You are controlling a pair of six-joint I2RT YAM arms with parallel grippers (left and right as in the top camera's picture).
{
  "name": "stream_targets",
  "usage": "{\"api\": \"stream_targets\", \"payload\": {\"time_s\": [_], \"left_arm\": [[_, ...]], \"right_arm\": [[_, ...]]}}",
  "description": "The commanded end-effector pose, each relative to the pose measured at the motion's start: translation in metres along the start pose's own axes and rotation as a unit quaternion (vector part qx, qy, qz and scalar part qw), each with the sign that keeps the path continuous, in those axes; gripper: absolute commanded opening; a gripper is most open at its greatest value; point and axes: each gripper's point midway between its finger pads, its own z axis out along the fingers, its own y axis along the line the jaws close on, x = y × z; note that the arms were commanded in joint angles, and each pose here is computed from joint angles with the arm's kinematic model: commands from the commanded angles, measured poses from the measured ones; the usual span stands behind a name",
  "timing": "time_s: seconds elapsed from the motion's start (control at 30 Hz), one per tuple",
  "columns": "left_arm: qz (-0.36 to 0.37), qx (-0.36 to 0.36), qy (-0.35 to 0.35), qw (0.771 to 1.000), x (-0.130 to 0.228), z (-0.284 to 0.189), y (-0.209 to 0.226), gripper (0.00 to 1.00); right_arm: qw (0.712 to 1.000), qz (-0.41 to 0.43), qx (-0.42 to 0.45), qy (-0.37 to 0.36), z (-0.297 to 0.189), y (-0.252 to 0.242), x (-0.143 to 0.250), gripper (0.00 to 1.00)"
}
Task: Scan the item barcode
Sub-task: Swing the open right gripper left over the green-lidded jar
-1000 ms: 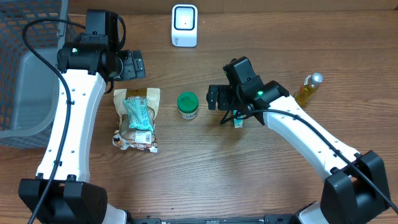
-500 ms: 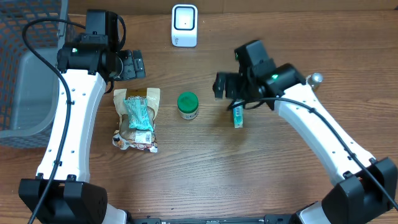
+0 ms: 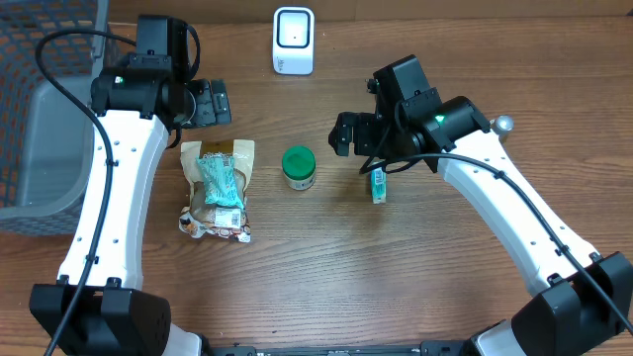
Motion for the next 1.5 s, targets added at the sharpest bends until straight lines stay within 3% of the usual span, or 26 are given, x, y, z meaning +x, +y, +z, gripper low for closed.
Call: {"api": "stream_targets", "payload": {"time_s": [0.0,0.47,0.83,1.07,1.47], "left_arm": [[0.011,0.0,-0.014,1.0,-0.007,-0.006,-0.002,1.0],[0.011,0.0,-0.014,1.0,-0.007,-0.006,-0.002,0.99],[0.011,0.0,-0.014,1.0,-0.007,-0.006,-0.002,1.0],[0.011,0.0,-0.014,1.0,-0.007,-0.006,-0.002,0.99],[0.011,0.0,-0.014,1.0,-0.007,-0.006,-0.002,1.0]], "right_arm": [[0.999,-0.003,-0.045,0.004,-0.011,0.019,0.002,1.0],[0.999,0.002,-0.048,0.019,-0.018,0.039,0.013,1.0],[0.999,-0.007,-0.002,-0.053,-0.072,0.049,-0.018,1.0],[0.995,-0.046,0.064,-0.066,-0.037,0.059,-0.013,1.0],[0.988,-0.07,0.131,-0.031,0.066,0.068,0.007,1.0]]}}
